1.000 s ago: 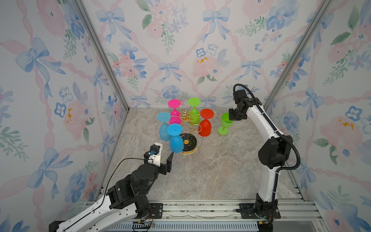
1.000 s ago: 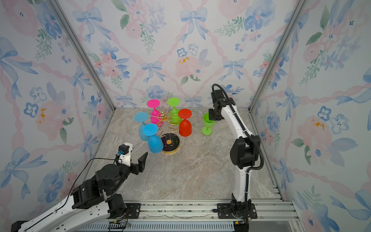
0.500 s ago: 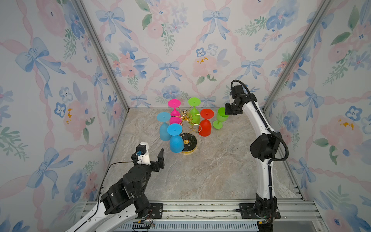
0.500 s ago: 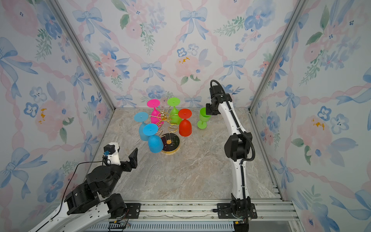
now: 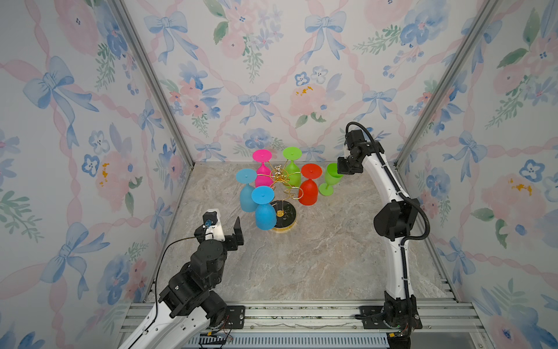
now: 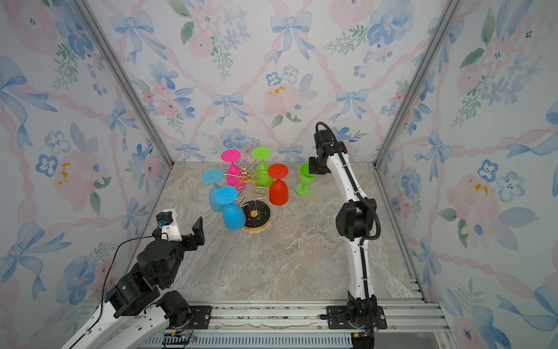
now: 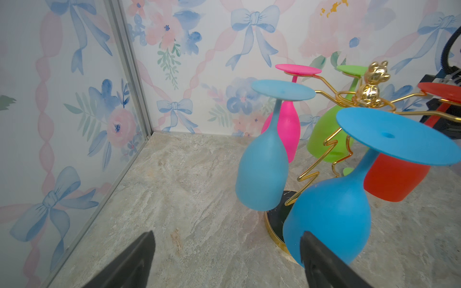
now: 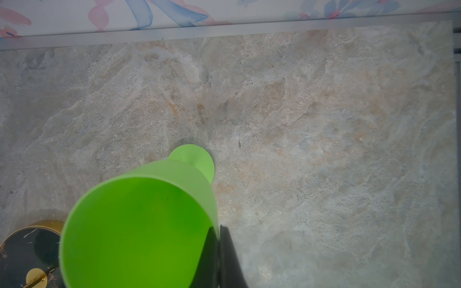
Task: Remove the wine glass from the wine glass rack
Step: 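Lower the green glass upright beside the rack and open the right gripper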
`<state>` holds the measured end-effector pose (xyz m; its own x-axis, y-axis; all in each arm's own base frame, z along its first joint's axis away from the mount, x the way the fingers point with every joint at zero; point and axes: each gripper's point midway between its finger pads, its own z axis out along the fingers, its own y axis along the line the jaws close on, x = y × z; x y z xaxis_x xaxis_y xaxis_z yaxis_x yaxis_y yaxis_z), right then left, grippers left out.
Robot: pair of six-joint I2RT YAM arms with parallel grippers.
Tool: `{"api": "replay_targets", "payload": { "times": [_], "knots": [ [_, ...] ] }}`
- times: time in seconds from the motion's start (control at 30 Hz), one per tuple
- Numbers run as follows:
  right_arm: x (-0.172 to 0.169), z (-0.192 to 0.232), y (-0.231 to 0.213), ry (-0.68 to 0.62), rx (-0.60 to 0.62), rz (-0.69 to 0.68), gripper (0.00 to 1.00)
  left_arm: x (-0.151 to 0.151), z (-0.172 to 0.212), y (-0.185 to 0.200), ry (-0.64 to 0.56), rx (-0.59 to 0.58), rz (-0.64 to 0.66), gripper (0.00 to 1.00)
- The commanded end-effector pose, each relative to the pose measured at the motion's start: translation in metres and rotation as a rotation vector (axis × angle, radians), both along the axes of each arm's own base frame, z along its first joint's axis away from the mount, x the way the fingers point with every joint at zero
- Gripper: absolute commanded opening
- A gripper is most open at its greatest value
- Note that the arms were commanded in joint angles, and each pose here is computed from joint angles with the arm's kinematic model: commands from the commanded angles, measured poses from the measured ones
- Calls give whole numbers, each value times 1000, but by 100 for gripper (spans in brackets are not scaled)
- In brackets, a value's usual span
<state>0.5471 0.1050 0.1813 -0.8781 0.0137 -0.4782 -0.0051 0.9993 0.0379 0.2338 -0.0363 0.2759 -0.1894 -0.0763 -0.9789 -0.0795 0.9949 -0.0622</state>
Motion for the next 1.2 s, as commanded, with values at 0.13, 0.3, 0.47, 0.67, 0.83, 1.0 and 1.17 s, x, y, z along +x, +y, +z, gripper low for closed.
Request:
{"api": "replay_targets", "payload": {
  "times": [0.13, 0.3, 0.47, 0.67, 0.83, 1.0, 1.17],
  "knots": [
    [-6, 6, -7, 10, -47, -13, 0, 20, -8, 18, 18, -40, 42, 93],
    [-7, 5, -5, 10, -58, -10, 0, 28, -12, 41, 25, -56, 98, 93],
    [-5, 6, -3, 2, -48, -14, 9, 35, -16, 59, 33, -67, 128, 93],
    [-4, 10, 0, -10, -30, -7, 15, 38, -24, 66, 48, -72, 130, 93],
    [-2, 15, 5, -27, 3, -2, 18, 40, -28, 66, 63, -65, 128, 93],
    [-2, 20, 8, -38, 22, -1, 22, 40, -31, 65, 70, -65, 121, 93],
    [-7, 35, 6, -62, 16, 10, 34, 41, -33, 63, 77, -65, 114, 94]
  ]
}}
